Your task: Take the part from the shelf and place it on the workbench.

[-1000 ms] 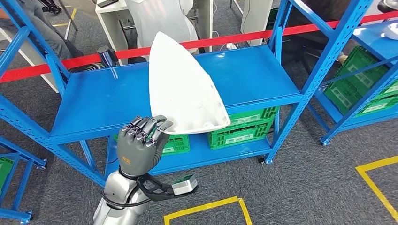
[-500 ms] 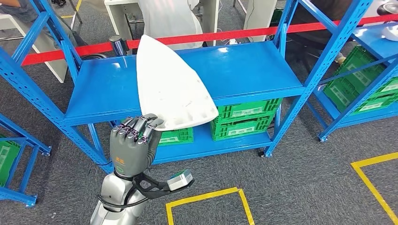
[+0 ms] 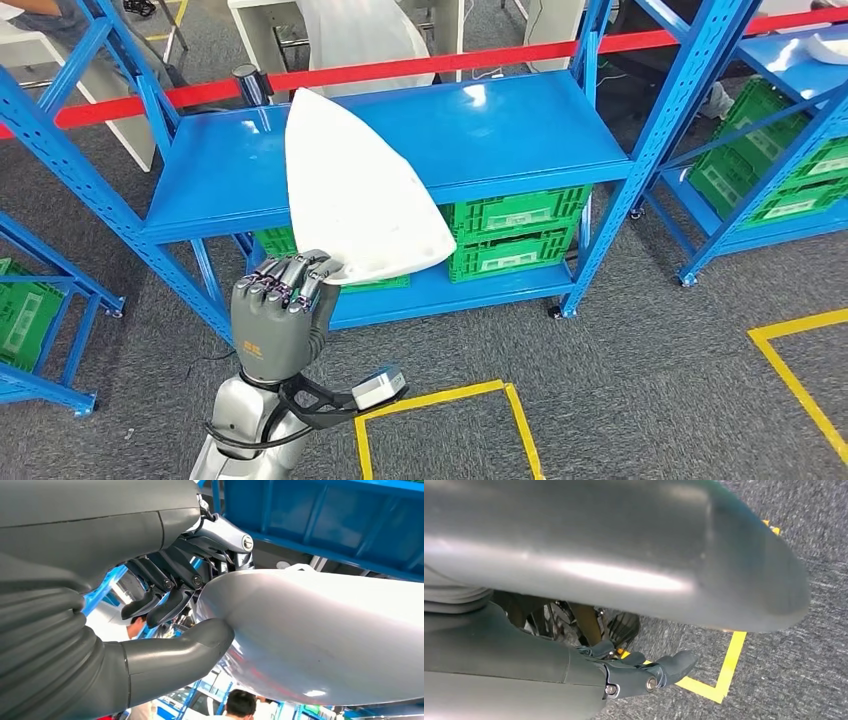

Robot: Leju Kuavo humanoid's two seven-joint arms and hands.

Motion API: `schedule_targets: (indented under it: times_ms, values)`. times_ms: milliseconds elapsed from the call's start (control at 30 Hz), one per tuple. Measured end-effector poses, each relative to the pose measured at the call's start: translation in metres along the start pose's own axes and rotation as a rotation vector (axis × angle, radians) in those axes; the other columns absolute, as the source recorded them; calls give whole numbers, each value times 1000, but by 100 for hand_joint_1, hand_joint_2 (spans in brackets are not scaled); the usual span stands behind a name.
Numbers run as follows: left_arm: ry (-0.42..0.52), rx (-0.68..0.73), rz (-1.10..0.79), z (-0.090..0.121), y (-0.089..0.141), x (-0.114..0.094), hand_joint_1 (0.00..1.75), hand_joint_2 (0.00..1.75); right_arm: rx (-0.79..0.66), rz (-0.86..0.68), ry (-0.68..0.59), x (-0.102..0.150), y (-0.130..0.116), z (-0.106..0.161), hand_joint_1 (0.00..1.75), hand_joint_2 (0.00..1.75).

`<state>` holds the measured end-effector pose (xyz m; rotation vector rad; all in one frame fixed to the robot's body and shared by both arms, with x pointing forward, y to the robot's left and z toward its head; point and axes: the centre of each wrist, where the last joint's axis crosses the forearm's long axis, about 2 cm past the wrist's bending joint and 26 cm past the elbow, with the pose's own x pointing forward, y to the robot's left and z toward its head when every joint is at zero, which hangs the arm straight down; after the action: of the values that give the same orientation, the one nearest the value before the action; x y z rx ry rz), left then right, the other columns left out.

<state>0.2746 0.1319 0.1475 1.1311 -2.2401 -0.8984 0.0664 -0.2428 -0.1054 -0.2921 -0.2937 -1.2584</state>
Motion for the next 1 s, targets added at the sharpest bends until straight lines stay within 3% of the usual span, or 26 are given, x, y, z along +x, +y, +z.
schedule_targets:
  times_ms: [1000]
  values:
    - [-22, 3, 12, -12, -5, 0, 175, 175, -7, -11, -18, 2, 4, 0, 0, 0]
